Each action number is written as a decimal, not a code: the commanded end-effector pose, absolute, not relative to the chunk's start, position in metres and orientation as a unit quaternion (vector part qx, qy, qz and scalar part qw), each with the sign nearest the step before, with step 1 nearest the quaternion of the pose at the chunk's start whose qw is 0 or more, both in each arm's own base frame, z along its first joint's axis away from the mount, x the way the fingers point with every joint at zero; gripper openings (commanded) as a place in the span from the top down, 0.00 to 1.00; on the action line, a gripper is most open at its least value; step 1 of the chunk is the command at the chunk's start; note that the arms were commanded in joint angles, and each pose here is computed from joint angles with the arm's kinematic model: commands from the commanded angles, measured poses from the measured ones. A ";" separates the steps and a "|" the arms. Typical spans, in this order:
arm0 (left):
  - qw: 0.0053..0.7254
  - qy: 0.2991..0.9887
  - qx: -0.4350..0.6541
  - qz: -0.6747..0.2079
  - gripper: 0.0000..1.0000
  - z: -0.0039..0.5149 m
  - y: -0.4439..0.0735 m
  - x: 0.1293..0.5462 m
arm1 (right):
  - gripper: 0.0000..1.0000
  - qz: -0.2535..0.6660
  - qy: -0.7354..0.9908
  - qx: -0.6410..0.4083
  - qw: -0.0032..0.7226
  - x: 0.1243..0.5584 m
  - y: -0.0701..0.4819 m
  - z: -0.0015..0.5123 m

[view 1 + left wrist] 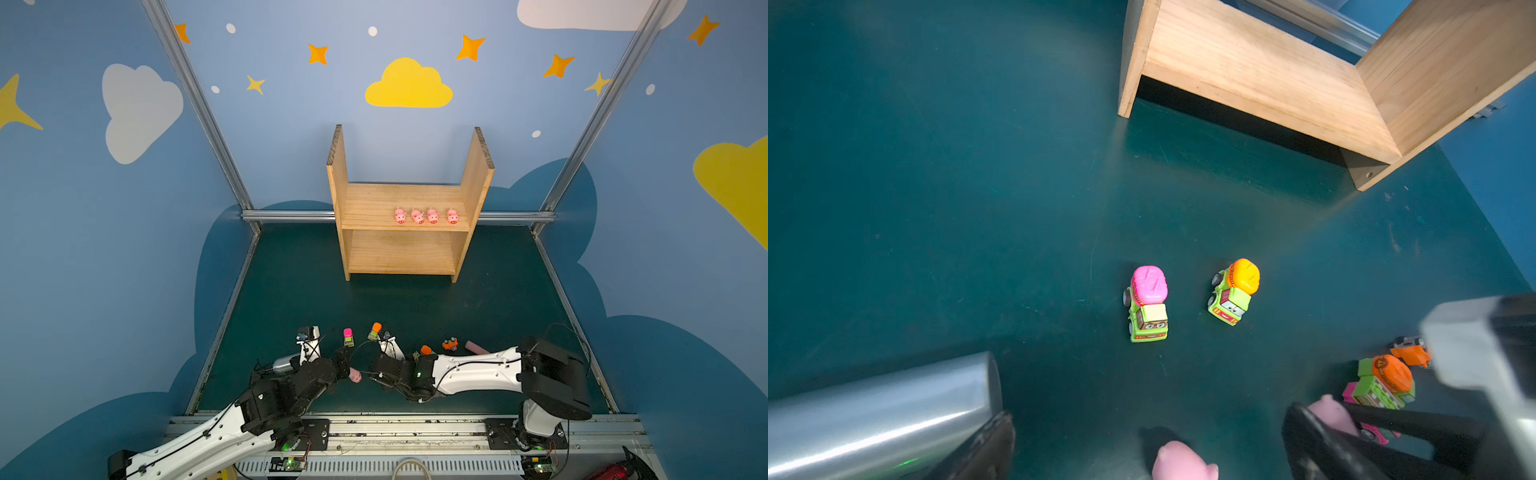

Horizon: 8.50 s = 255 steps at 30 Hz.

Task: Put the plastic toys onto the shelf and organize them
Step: 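Lift and carry the pink pig with the right gripper to the upper shelf, then set the pig at the end of the pig row and open the right gripper, then draw the right arm back while lowering the left gripper onto a pink pig, then close the left gripper on the pink pig and lift it, then carry the pink pig with the left gripper up to the upper shelf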

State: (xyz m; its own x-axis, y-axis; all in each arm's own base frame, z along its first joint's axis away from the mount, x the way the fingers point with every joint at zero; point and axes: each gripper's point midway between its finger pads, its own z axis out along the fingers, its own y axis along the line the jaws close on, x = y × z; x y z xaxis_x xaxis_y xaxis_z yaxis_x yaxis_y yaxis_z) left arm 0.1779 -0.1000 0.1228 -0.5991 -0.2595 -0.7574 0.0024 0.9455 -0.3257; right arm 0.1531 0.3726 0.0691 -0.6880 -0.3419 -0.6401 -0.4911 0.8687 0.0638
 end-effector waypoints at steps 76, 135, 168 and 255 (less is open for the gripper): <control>0.510 0.856 -0.043 -0.070 0.00 0.239 -0.102 0.256 | 0.51 0.168 0.812 -0.211 0.518 0.483 0.410 0.344; 0.359 0.908 -0.161 -0.145 0.07 0.086 -0.126 0.153 | 0.19 0.190 0.860 -0.200 0.429 0.245 0.271 0.265; 0.279 0.933 -0.194 -0.120 0.33 0.019 -0.174 0.164 | 0.19 0.214 0.872 -0.143 0.417 0.212 0.200 0.204; 0.353 0.934 -0.046 0.009 0.82 0.131 -0.203 0.200 | 0.19 0.220 0.872 -0.138 0.416 0.197 0.180 0.240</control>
State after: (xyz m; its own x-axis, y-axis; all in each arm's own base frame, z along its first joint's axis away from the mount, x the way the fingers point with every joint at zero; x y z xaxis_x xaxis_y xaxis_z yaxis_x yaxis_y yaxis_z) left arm 0.1874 -0.2156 0.1017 -0.7681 -0.1529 -0.6218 -0.1352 0.9879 -0.0760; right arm 0.1937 0.1855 0.2165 -0.6541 -0.0632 -0.7537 -0.4202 0.8590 0.2926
